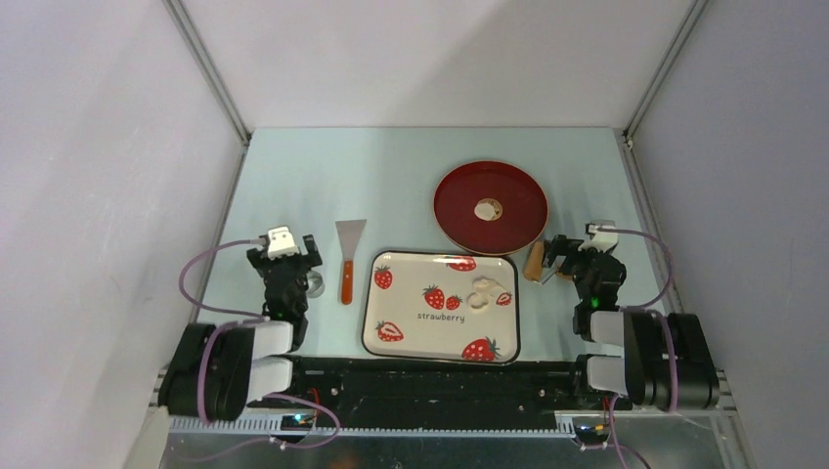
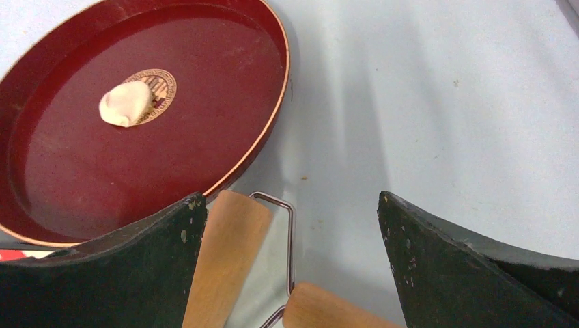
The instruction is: Roll out the dumpling wrappers from the dough
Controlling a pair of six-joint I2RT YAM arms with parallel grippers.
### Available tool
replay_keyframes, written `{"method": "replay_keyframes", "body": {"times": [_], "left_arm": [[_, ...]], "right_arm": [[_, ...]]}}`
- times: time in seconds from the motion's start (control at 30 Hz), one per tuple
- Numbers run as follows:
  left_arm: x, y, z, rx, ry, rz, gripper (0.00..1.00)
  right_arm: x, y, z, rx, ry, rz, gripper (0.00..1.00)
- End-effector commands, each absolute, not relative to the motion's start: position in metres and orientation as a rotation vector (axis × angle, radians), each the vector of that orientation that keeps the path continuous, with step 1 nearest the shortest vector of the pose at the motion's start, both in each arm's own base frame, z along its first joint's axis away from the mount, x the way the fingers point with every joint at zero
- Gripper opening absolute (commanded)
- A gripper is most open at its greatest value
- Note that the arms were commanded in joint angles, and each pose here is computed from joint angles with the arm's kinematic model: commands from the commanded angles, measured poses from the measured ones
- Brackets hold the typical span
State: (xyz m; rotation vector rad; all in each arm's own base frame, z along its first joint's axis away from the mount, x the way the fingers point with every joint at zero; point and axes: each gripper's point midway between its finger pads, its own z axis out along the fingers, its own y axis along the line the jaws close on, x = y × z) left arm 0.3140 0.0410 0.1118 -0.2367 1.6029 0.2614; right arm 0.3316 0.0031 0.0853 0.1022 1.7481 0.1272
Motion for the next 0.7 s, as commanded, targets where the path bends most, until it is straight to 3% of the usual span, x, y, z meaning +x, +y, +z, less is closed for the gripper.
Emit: {"method": "replay_keyframes", "body": {"times": [0.0, 0.67], "left_arm": [[0.33, 0.041, 0.146, -0.203, 1.45, 0.263, 1.0], [0.343, 0.043, 0.14, -0.203, 1.519, 0.257, 1.0]], "right_arm": [[0.35, 0.0, 0.116, 0.058, 1.589, 0.109, 0.99], [0.369, -0.002, 0.104, 0.079, 1.711, 0.087, 1.0]]}}
